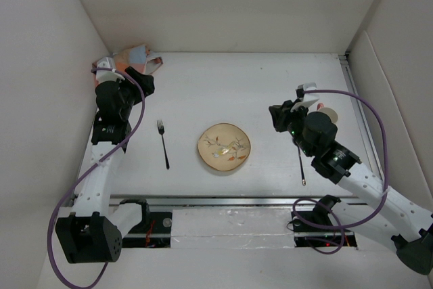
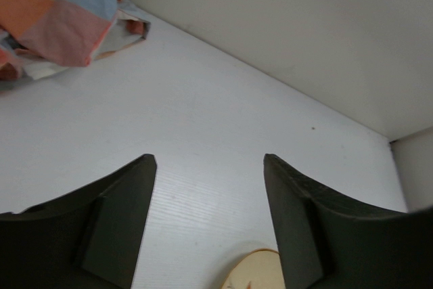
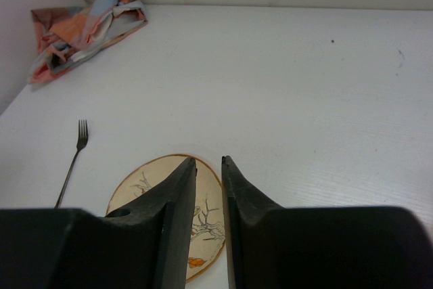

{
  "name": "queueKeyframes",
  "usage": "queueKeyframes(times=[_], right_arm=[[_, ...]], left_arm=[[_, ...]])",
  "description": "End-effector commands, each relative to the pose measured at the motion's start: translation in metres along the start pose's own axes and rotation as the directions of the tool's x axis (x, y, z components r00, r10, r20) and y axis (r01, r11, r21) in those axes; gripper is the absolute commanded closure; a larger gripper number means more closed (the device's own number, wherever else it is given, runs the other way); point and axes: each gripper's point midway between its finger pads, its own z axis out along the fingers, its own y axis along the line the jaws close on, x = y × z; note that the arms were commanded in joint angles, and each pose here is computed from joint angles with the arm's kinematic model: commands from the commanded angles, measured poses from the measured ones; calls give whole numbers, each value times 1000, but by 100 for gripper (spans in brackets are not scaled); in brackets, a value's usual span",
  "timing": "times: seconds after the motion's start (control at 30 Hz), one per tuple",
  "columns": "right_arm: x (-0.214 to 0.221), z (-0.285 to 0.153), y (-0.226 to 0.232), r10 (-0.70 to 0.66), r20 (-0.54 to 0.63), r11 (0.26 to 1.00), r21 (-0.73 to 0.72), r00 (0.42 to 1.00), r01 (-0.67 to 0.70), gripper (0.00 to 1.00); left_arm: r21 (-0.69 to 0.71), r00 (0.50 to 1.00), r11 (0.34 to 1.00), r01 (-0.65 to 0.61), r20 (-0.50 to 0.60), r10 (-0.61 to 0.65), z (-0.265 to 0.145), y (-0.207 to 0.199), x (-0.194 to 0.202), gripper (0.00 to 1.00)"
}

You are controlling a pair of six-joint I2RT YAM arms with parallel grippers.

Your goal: Set the dinner table for one person

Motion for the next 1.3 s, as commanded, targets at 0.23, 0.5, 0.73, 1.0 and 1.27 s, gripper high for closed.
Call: queueKeyframes(times=[0.23, 0.5, 0.73, 1.0, 1.27], right_arm=[[-16, 3, 14, 32, 64, 996, -89, 997, -26, 100], [0, 6, 13, 39, 25, 995, -98, 999, -36, 84], [20, 14, 26, 46, -12, 986, -160, 999, -47, 43], [41, 36, 43, 26, -68, 978, -204, 997, -40, 43], [45, 42, 47, 23, -78, 979, -203, 997, -39, 43]], left_arm=[[-157, 995, 984, -79, 47, 87, 49, 9, -41, 100], [-432, 941, 837, -335, -192, 277, 152, 102, -23, 39], [-430, 907, 806, -406, -294, 300, 211, 141, 4, 39], [-379, 827, 754, -537, -415, 380, 252, 166, 59, 53], [-420, 814, 713, -561, -435, 384, 260, 182, 73, 84]])
